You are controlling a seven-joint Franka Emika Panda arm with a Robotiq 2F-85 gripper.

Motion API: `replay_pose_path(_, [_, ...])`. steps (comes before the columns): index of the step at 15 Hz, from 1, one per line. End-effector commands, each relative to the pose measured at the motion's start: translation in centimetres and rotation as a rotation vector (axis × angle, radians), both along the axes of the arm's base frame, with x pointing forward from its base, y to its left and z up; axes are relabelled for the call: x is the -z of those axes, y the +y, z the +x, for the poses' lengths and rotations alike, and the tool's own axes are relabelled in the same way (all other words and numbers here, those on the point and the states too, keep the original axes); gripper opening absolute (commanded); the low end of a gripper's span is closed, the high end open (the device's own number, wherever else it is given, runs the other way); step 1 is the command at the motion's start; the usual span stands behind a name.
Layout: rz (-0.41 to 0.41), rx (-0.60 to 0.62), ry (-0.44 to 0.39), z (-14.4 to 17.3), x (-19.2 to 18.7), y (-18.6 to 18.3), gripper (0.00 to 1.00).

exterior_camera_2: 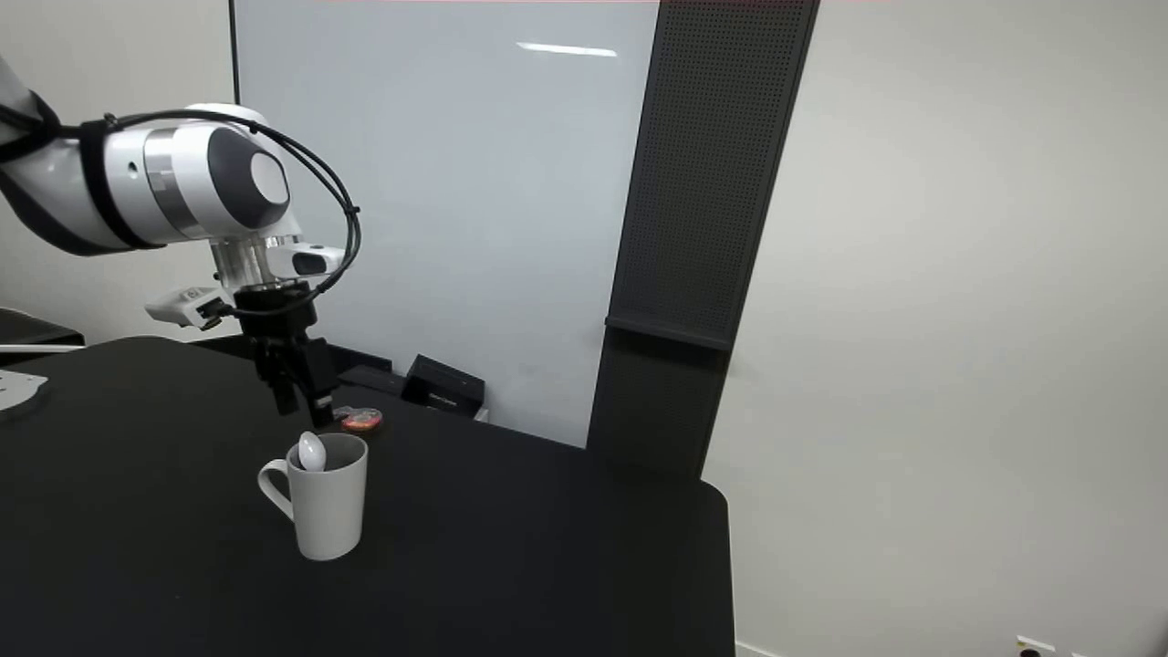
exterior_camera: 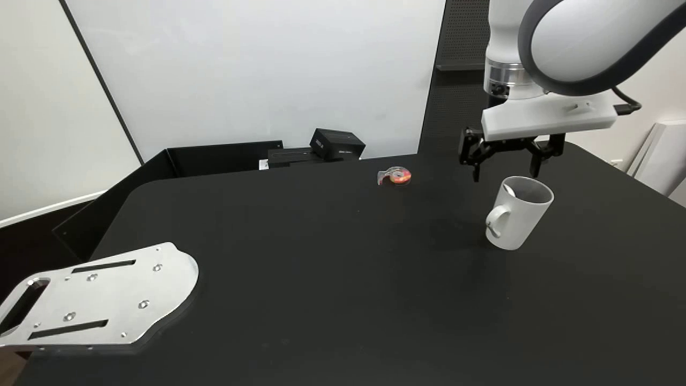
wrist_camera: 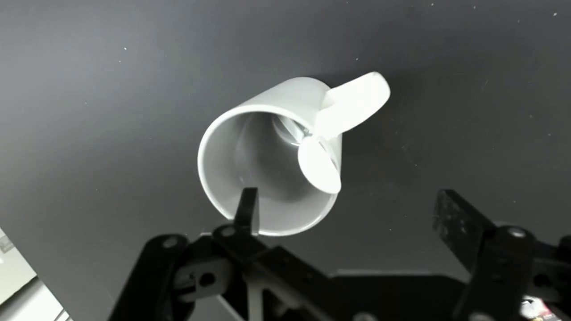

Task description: Remove the white spoon from the grey mug and place it on the table

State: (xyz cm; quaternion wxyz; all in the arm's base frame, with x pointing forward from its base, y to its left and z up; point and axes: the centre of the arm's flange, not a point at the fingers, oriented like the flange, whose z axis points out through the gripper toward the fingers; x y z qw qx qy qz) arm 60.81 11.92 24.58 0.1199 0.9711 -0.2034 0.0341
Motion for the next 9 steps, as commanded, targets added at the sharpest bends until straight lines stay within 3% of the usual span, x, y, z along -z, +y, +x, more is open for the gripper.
replay_pose_path(1, [-0.008,-0.006,-0.003,0.41,0.22,-0.19,1.0])
replay_pose_path(2, [-0.009,-0.008,-0.001,0.4,0.32,-0.26,1.0])
replay_pose_path(3, [-0.01,-0.006,-0.002,0.41,0.41,-0.34,0.75])
replay_pose_path(5, [-0.013,-0.006,-0.001,0.48,0.43,-0.49,0.68])
replay_pose_path(9, [-0.016,-0.003,-0.009,0.58,0.19,-0.61,0.39])
